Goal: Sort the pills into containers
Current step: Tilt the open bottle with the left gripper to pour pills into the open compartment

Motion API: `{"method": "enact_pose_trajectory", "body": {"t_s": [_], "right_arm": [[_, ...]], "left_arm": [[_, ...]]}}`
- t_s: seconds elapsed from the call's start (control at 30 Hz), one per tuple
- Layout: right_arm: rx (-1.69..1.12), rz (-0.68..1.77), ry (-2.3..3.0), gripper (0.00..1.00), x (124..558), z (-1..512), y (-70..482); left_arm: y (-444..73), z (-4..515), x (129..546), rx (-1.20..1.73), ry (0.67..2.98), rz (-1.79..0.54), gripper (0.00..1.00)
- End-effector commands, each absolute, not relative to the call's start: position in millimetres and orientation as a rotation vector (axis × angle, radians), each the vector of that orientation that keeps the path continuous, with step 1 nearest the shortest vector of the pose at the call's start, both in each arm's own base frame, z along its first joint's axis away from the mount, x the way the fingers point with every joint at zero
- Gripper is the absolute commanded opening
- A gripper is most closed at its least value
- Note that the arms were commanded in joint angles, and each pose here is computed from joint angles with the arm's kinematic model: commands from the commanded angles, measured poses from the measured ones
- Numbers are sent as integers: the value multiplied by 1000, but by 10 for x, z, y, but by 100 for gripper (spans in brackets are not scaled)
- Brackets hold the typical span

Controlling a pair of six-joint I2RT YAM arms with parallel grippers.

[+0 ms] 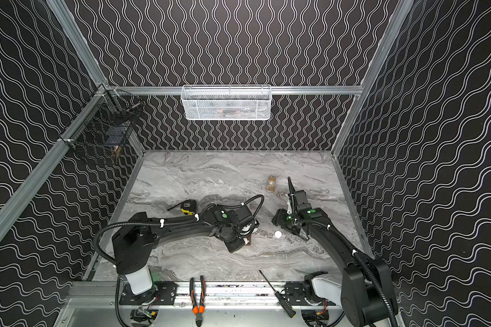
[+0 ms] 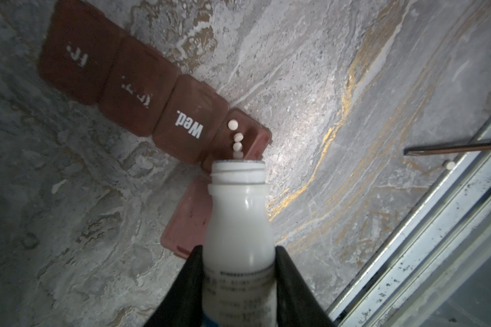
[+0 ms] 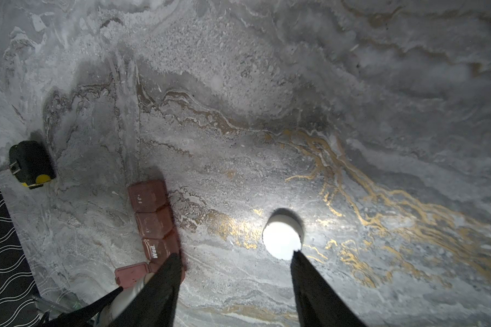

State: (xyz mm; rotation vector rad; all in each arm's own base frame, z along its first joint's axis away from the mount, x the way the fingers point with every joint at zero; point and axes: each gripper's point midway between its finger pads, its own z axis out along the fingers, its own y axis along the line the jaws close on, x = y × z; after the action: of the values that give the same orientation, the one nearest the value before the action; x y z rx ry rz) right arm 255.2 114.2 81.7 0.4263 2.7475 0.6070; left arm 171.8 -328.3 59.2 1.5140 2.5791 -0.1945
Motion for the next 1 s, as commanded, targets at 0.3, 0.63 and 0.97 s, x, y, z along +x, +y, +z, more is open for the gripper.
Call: {"method": "enact_pose_trajectory", "body": {"t_s": [0.3, 0.63, 0.97], "right_arm": [[414, 612, 2739, 64, 2589, 827, 1155], [412, 604, 2743, 64, 2587, 814, 1150], [421, 588, 2747, 64, 2581, 810, 1127]], "left_arm": [[-3284, 604, 1727, 1542, 2569, -183, 0], [-3326, 609, 1752, 1499, 2525, -230, 0], [-3369, 620, 1772, 1466, 2478, -276, 0]]}}
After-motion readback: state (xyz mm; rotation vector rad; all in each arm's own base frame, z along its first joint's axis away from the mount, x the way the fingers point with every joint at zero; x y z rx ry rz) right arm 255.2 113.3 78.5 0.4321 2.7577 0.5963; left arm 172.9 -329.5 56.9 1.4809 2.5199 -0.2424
